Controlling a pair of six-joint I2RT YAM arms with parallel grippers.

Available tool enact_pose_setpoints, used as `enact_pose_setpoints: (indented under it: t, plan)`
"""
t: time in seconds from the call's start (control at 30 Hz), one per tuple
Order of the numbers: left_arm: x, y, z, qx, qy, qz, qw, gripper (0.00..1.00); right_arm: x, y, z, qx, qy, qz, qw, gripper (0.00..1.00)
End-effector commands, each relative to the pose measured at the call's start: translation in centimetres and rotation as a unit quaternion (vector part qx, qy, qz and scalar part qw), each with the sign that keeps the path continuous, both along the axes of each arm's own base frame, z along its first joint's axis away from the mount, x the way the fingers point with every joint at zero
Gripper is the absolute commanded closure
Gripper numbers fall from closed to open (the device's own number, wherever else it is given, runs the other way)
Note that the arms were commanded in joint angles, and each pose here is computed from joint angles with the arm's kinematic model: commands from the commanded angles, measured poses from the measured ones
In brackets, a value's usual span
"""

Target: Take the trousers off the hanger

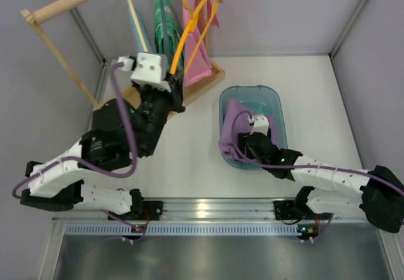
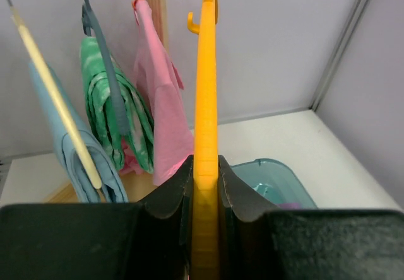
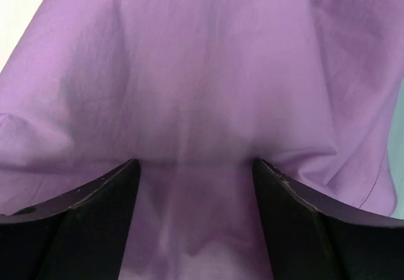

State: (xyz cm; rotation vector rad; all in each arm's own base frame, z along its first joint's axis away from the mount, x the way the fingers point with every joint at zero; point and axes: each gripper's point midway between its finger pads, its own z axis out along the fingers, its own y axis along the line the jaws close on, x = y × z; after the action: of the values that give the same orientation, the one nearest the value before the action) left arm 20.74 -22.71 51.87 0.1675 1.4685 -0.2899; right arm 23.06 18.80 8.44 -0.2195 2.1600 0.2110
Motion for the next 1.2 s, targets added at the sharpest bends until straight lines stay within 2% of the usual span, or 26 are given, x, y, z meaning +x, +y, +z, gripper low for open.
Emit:
enact_pose_setpoints:
  t: [0.0,0.03,0.13,0.4,0.63,0.97,1.17]
  plan:
    - [-1.4,4.3,3.3,-0.029,-0.007,0.037,0.999,1.00,1.0,1.2,0.7,0.051,-0.022,-0.019,0.998,0.25]
    - [-2.0,4.1,3.3,-0.023,-0.005,0.031,0.999,1.00,1.3,1.4,1.1,0.060,-0.032,-0.022,0.997,0.19]
    - [-2.3,4.8,3.7,-0.004,-0.002,0.048,0.999,1.00,1.2,1.2,1.5,0.065,-0.037,-0.023,0.997,0.12]
    - [-2.2,9.8,7.2,-0.006,0.009,0.110,0.994,1.00,0.9,0.1,2.2,0.074,-0.054,-0.030,0.995,0.05]
    - [-2.6,15.0,5.8,0.004,0.047,0.173,0.984,1.00,1.2,0.5,2.2,0.073,-0.053,-0.028,0.996,0.03]
    - [-3.0,17.8,5.9,0.005,0.069,0.202,0.977,1.00,1.6,1.7,0.9,0.060,-0.033,-0.018,0.997,0.03]
    - [-3.5,19.0,4.1,0.047,0.091,0.236,0.966,1.00,2.1,1.8,0.1,0.051,-0.024,-0.022,0.998,0.02]
